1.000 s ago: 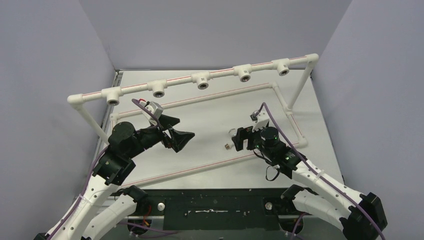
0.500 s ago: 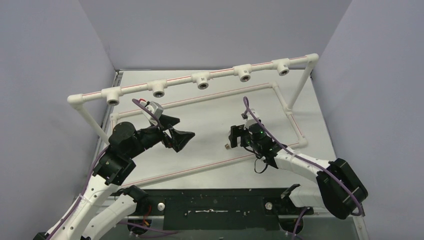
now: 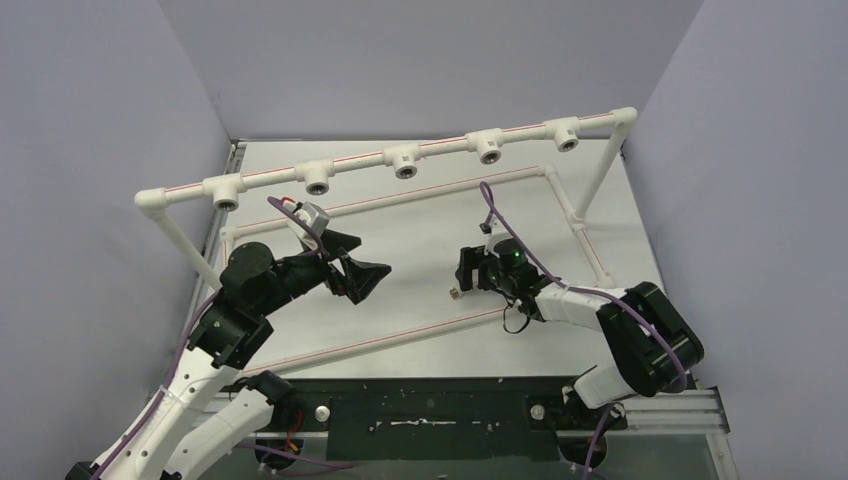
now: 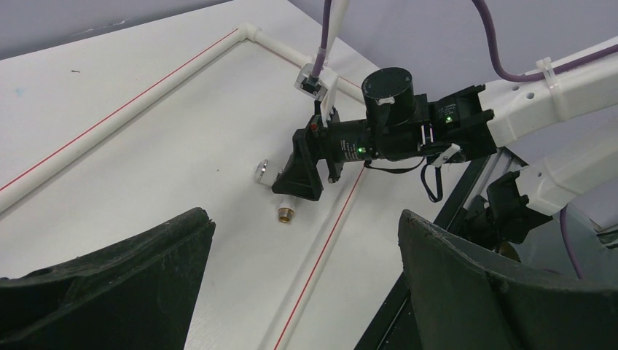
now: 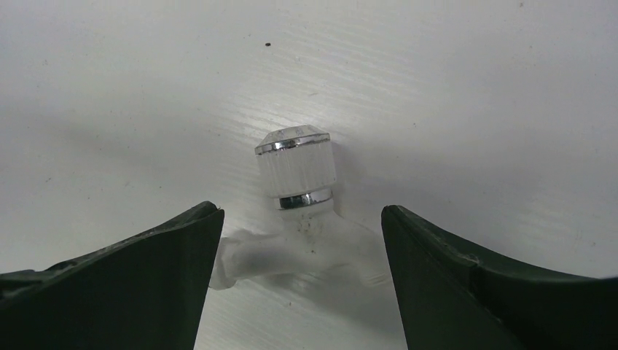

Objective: Install the water faucets

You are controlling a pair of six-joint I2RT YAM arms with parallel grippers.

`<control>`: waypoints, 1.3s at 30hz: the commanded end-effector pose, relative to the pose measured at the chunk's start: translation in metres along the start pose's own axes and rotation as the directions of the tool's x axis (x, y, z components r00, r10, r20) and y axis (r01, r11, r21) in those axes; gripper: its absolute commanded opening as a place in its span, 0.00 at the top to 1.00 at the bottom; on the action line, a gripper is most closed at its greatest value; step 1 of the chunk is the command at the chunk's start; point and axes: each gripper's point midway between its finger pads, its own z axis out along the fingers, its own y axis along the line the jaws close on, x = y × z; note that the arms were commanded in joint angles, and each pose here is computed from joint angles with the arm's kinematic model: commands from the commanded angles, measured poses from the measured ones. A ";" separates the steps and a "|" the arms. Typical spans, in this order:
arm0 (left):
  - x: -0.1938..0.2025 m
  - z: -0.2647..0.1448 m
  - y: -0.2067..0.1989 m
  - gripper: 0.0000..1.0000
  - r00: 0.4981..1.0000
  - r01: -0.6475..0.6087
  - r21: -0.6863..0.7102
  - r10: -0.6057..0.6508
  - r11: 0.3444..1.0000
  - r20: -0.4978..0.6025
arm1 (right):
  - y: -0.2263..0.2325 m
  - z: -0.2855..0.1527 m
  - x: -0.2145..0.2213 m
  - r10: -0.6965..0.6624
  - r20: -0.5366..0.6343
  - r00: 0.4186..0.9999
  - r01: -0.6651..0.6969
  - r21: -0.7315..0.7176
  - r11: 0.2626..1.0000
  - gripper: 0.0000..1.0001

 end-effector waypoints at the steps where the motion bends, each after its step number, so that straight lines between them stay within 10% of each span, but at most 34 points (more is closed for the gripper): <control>1: -0.009 0.001 -0.002 0.03 0.999 -0.020 0.006 0.019 1.000 0.029 | 0.015 0.010 -0.048 -0.013 0.139 0.990 0.019 -0.047 0.999 0.19; 19: -0.008 0.002 -0.001 0.03 0.999 -0.019 0.004 0.019 1.000 0.028 | 0.025 0.034 -0.026 -0.107 0.060 0.993 0.108 -0.021 0.994 0.34; 34: -0.009 0.000 0.000 0.03 0.999 0.009 -0.010 -0.008 1.000 0.032 | 0.025 0.016 -0.027 -0.125 0.073 0.989 0.124 0.018 0.992 1.00; 39: 0.003 -0.005 -0.007 0.03 0.997 0.077 0.015 -0.077 0.997 0.004 | 0.036 -0.008 -0.042 -0.075 0.148 0.986 0.076 -0.002 0.997 1.00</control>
